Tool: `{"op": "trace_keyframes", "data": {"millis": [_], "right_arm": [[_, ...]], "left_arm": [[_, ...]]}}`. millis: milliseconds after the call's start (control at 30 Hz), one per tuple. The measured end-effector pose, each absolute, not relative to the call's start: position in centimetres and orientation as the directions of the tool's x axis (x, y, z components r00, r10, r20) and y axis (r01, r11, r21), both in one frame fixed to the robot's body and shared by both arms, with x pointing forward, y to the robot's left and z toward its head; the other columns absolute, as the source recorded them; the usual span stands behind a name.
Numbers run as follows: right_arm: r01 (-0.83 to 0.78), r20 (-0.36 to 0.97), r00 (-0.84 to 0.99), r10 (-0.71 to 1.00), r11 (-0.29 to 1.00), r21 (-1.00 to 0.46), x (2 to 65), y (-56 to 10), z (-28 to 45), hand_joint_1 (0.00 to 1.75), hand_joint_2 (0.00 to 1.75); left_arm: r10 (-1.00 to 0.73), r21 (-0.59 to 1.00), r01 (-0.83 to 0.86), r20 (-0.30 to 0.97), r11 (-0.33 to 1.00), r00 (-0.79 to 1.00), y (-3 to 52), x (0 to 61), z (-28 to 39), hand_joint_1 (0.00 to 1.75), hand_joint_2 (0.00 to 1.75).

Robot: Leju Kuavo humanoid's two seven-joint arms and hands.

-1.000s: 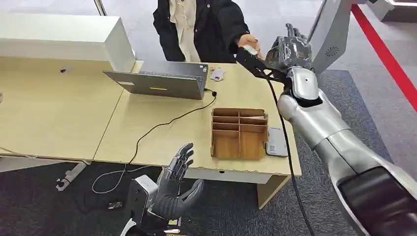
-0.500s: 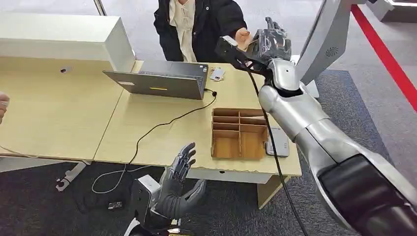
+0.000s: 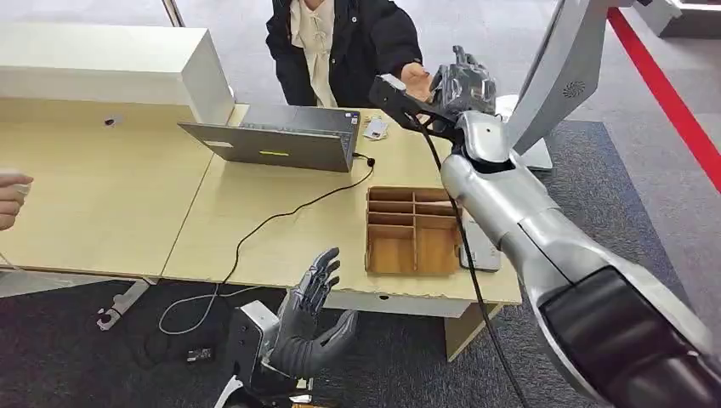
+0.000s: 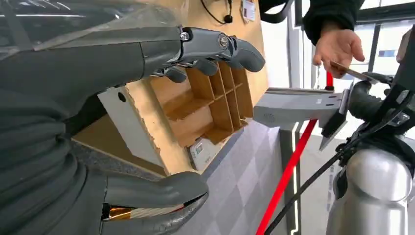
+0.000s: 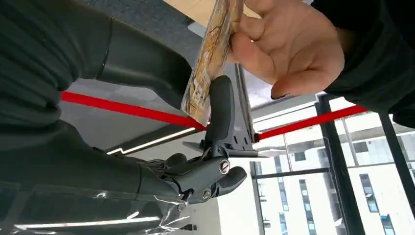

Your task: Pass the card to the sensor for recognition and then transmit it.

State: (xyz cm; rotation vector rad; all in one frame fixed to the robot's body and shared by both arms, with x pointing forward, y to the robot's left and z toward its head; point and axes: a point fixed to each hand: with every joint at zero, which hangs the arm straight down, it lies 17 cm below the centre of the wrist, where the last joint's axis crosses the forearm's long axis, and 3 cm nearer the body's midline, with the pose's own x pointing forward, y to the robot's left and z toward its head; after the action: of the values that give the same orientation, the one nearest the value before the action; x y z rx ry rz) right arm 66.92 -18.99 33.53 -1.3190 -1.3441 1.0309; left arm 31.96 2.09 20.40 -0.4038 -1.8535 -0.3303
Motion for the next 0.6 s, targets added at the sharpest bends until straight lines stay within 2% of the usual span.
{"op": "trace_keyframes", "data": {"millis": [100, 133, 167, 367, 600], "right_arm": [[0.185, 0.065, 0.045, 0.997, 0.055, -0.981, 66.9, -19.2, 33.3, 1.75, 1.75], [0.183, 0.062, 0.047, 0.997, 0.052, -0.982, 67.0, -19.3, 33.2, 0.31, 1.75], [0.182, 0.061, 0.05, 0.997, 0.051, -0.982, 67.0, -19.4, 33.1, 0.0, 1.75], [0.186, 0.064, 0.066, 0.996, 0.051, -0.981, 67.0, -19.9, 32.9, 0.0, 1.75], [0.328, 0.212, -0.102, 0.972, 0.233, -0.915, 66.5, -17.6, 36.2, 0.0, 1.75]], "left_arm": [[0.111, 0.024, 0.434, 0.952, 0.9, -0.284, 2.1, 32.0, 20.3, 0.0, 1.75], [0.111, 0.025, 0.436, 0.952, 0.9, -0.284, 2.0, 32.0, 20.3, 0.0, 1.75], [0.111, 0.025, 0.437, 0.953, 0.899, -0.283, 2.0, 32.0, 20.2, 0.0, 1.75], [0.111, 0.022, 0.432, 0.954, 0.901, -0.28, 2.1, 32.1, 20.2, 0.0, 1.75], [0.109, 0.013, 0.391, 0.952, 0.92, -0.287, 2.9, 32.4, 20.2, 0.0, 1.75]]}}
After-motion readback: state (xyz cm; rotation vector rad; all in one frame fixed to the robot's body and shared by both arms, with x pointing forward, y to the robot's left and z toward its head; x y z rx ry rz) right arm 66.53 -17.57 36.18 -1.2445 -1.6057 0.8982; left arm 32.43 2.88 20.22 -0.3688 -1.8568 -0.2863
